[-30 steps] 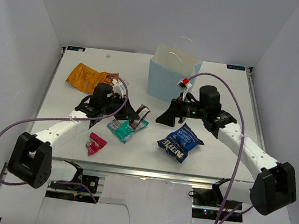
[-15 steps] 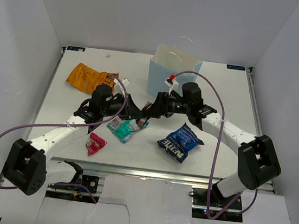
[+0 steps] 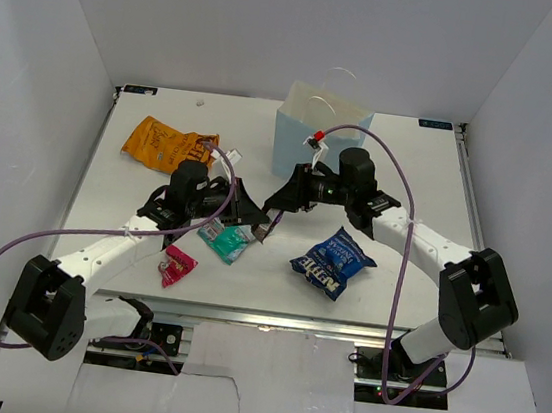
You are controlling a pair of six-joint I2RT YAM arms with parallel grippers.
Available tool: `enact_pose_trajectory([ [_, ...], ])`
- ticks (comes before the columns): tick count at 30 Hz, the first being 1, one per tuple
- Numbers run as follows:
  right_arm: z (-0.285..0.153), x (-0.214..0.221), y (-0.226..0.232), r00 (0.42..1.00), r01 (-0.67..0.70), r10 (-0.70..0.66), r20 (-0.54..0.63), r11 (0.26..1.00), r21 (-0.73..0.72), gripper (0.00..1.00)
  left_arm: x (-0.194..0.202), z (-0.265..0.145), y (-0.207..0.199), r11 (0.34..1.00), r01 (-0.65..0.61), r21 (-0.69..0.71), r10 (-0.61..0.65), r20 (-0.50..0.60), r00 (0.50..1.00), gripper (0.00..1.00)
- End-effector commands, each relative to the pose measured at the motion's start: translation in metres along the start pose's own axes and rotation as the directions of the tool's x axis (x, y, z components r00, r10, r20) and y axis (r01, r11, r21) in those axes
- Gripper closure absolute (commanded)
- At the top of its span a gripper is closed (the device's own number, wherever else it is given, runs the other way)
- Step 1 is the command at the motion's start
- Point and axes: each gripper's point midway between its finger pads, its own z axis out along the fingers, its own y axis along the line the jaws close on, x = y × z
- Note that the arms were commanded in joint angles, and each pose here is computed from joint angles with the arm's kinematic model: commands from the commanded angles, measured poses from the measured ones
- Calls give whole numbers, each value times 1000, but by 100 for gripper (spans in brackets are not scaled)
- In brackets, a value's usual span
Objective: Place the snacks into the paper bag
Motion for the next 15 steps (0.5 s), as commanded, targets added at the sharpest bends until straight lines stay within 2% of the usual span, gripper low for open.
enact_pose_trajectory([
  [1,-3,-6,20,999,43,-42,21,996,-73,49,-7,-6,-20,997,-46,64,44,30,999,93],
  [6,-3,-2,19,1000,28,-28,8,997,-75,60,-10,-6,-22,996,-50,70,47,39,998,93],
  [12,-3,1,18,1000,28,-28,-2,997,-78,80,-13,-7,-27,995,-54,83,49,52,997,91],
  [14,-3,-3,19,999,46,-46,2,996,-81,91,-13,-9,-28,995,-53,86,49,55,997,84],
  [15,-4,-3,20,999,52,-52,-2,995,-87,92,-13,-10,-29,995,-53,87,48,59,997,80],
])
